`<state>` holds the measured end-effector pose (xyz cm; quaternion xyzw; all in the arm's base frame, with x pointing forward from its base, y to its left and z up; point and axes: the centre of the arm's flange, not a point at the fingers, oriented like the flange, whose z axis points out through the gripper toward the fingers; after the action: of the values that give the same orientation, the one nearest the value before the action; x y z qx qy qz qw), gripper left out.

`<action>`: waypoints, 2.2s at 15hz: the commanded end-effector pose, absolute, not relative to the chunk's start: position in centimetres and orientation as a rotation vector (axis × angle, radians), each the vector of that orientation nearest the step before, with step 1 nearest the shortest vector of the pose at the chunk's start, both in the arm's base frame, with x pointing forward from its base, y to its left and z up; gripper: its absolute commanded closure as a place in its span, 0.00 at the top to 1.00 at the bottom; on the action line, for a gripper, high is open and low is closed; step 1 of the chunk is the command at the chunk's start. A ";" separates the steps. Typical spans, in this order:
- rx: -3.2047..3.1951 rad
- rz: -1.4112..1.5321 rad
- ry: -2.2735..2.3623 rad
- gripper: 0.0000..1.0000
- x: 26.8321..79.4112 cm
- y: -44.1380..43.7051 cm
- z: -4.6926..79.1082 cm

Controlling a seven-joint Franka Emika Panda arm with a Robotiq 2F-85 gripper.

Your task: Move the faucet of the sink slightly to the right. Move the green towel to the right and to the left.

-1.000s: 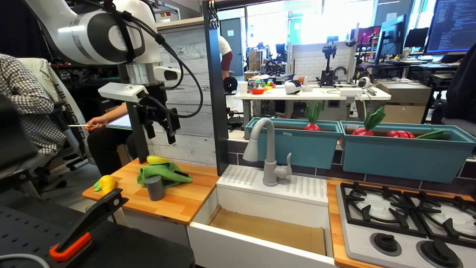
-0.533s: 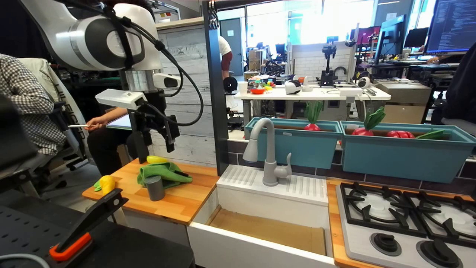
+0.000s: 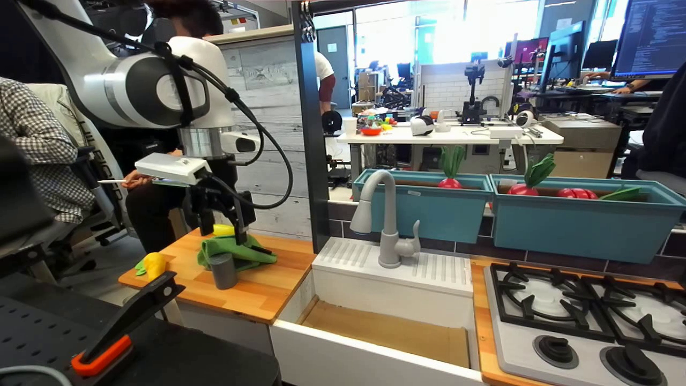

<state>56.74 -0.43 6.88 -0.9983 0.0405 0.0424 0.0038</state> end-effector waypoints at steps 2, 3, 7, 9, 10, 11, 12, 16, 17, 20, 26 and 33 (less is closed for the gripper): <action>-3.140 0.172 0.057 1.00 57.2 -1.1 4.6; -3.144 0.173 0.046 1.00 57.3 -1.2 4.3; -3.159 0.146 0.008 1.00 58.5 -1.7 3.6; -3.164 0.123 -0.011 1.00 59.5 -1.8 3.3; -3.165 0.116 -0.017 1.00 59.9 -1.9 3.3; -3.166 0.105 -0.022 1.00 60.5 -1.9 3.1; -3.165 0.098 -0.028 1.00 60.9 -1.9 2.9; -3.161 0.087 -0.057 1.00 62.4 -1.7 1.4; -3.159 0.089 -0.065 1.00 62.6 -1.6 0.9; -3.156 0.094 -0.094 1.00 63.1 -1.4 -0.5; -3.154 0.076 -0.143 1.00 64.0 -0.6 -2.0; -3.141 0.080 -0.267 1.00 63.8 2.9 -3.2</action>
<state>63.22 1.16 -2.29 -0.9982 -0.0570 0.0200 -0.0033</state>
